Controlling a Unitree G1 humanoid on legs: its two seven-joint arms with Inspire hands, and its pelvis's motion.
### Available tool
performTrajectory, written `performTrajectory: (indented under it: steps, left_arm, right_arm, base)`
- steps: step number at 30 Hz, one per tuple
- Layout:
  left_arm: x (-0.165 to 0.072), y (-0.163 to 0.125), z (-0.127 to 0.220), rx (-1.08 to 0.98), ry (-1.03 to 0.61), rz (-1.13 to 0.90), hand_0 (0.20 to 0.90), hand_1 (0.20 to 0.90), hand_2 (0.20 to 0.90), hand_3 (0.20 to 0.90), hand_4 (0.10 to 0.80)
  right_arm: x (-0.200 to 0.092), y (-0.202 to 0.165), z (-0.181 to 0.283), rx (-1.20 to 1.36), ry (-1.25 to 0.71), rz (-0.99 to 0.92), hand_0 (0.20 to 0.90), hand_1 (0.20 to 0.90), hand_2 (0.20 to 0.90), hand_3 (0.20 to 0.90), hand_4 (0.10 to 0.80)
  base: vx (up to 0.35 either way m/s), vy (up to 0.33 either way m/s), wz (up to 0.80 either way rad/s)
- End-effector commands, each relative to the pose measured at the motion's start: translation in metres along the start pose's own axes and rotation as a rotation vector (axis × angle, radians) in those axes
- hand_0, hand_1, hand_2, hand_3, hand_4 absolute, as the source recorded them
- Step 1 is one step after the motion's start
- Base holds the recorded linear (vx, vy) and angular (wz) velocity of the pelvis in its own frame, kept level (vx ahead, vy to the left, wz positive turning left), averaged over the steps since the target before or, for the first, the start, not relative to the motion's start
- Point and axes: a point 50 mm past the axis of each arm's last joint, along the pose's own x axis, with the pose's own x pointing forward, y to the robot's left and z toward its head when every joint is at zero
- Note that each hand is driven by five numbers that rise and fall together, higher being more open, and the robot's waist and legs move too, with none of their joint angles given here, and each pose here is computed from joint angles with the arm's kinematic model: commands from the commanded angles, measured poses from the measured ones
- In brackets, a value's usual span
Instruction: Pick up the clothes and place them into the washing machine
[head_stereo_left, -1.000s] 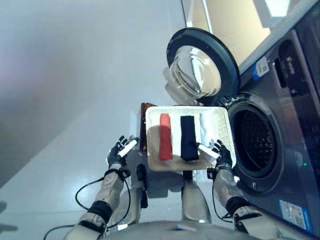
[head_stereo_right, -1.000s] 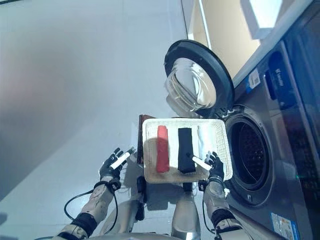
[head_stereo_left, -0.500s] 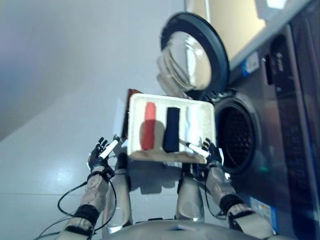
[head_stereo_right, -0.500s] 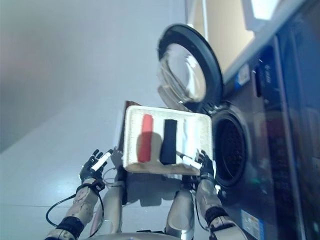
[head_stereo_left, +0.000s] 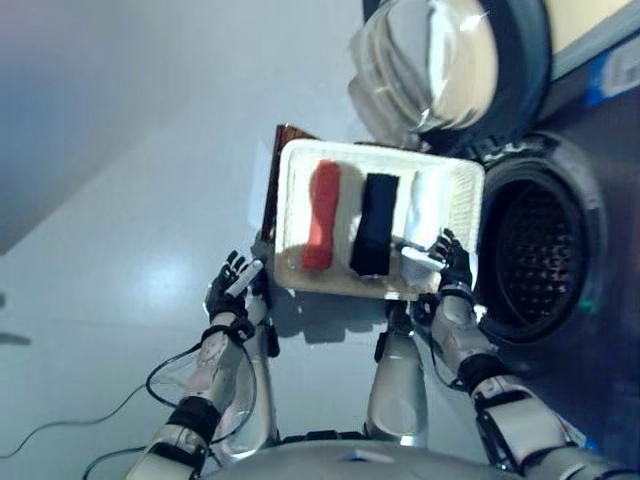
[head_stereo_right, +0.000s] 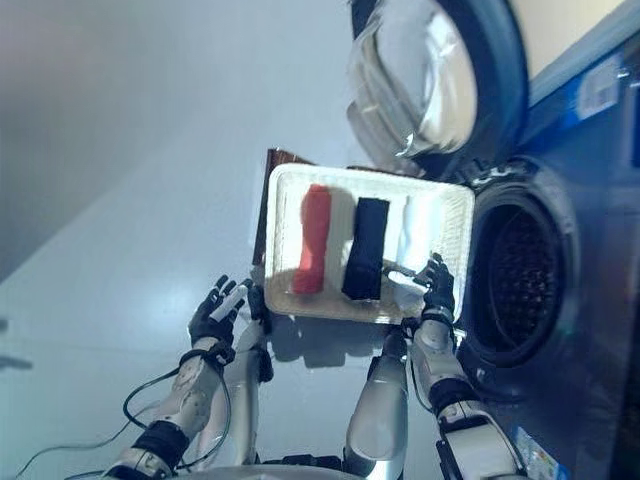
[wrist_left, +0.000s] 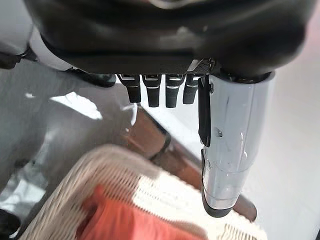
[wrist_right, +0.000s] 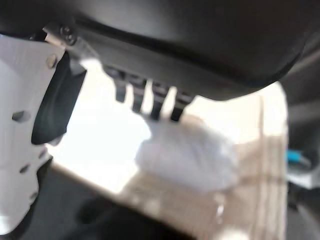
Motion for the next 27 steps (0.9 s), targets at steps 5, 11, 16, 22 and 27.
performTrajectory:
  steps: [5,11,16,22,27]
  left_arm:
    - [-0.006,0.005,0.029,0.044,-0.154,-0.045,0.900,0.900,0.900,0.900,0.800]
    - [-0.007,0.007,0.030,0.066,-0.165,-0.048,0.900,0.900,0.900,0.900,0.800]
    - [-0.001,-0.003,0.031,0.058,-0.174,-0.041,0.900,0.900,0.900,0.900,0.800]
    - [-0.002,-0.012,0.034,0.037,-0.186,-0.075,0.900,0.900,0.900,0.900,0.800]
    - [-0.015,-0.006,0.027,0.064,-0.157,-0.139,0.900,0.900,0.900,0.900,0.800]
  right_arm:
    - [0.033,-0.045,0.051,-0.019,-0.116,-0.244,0.900,0.900,0.900,0.900,0.800]
    - [0.040,-0.055,0.071,-0.073,-0.166,-0.300,0.900,0.900,0.900,0.900,0.800]
    - [0.038,-0.044,0.077,-0.144,-0.223,-0.276,0.900,0.900,0.900,0.900,0.800]
    - [0.046,-0.054,0.073,-0.218,-0.131,-0.306,0.900,0.900,0.900,0.900,0.800]
    - [0.052,-0.086,0.069,-0.315,-0.007,-0.393,0.900,0.900,0.900,0.900,0.800]
  base:
    - [-0.028,-0.002,-0.12]
    - [-0.013,0.042,0.00]
    - [-0.006,0.013,-0.02]
    - [-0.013,-0.005,0.04]
    - [0.001,0.023,0.09]
